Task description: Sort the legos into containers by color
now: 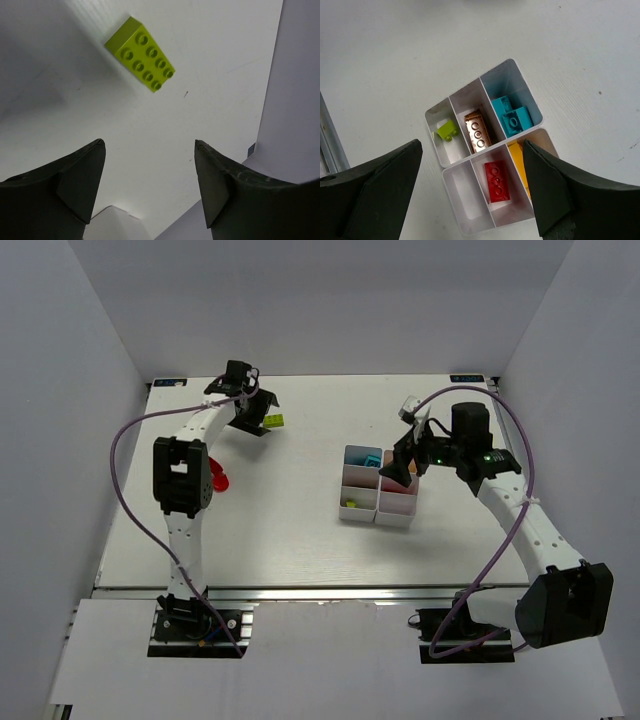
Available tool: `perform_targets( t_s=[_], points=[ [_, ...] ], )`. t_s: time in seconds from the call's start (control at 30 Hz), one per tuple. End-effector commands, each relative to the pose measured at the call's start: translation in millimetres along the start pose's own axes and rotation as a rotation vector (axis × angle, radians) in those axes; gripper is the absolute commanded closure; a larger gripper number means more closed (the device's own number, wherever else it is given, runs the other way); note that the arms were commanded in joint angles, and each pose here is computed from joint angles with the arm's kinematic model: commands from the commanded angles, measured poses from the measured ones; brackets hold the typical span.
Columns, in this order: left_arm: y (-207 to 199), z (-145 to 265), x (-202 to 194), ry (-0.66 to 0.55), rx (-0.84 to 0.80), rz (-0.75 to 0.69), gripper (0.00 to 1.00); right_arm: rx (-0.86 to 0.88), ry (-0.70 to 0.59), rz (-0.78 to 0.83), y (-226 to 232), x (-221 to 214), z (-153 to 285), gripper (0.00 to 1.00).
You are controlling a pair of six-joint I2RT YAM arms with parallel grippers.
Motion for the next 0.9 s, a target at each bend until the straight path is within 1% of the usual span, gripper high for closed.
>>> perform_targets(
  t_s=[0.0, 0.07, 0.13, 0.17, 0.2, 0.27, 0.43, 0.53, 0.57, 0.6, 0.67, 0.87],
  points=[
    [-23, -8, 3, 0.009, -0.038, 0.092, 0.19, -0.026, -0.031, 0.030, -4, 9, 0, 0.14],
    [-38, -13, 8, -0.007, -0.082, 0.100, 0.16, -0.028, -0.032, 0.032, -5, 8, 0, 0.14],
    [-40, -23, 11, -0.014, -0.087, 0.131, 0.15, -0.023, -0.033, 0.032, -4, 7, -1, 0.14],
    [-46, -24, 13, -0.016, -0.111, 0.142, 0.11, -0.021, -0.033, 0.031, -4, 7, -1, 0.14],
    [-47, -27, 14, -0.019, -0.113, 0.165, 0.10, -0.022, -0.032, 0.030, -4, 6, -1, 0.14],
    [-45, -35, 19, -0.026, -0.098, 0.195, 0.08, -0.020, -0.031, 0.031, -3, 5, -2, 0.14],
    [-33, -45, 26, -0.048, -0.040, 0.231, 0.08, -0.031, -0.025, 0.035, -3, 0, -2, 0.14],
    [-21, -53, 28, -0.050, 0.014, 0.258, 0.10, -0.032, -0.030, 0.041, -3, 1, -2, 0.13],
    [-11, -61, 28, -0.049, 0.054, 0.268, 0.11, -0.035, -0.033, 0.042, -4, 2, -2, 0.13],
    [-15, -60, 30, -0.056, 0.051, 0.274, 0.13, -0.038, -0.037, 0.043, -5, 3, -2, 0.13],
    [-3, -68, 35, -0.075, 0.102, 0.278, 0.15, -0.039, -0.042, 0.044, -5, 5, -1, 0.13],
    [20, -86, 39, -0.066, 0.174, 0.313, 0.20, -0.048, -0.053, 0.044, -2, 4, 0, 0.13]
  ],
)
Point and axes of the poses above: each gripper's point midway between its finger pads, its own z axis back along the fingers, its own y axis along the line the jaws close on, x = y × z, the point moved 1 cm from there along z, back along the fingers, and after that the axes turned 7 degrees about z, right-handed, at the moved point
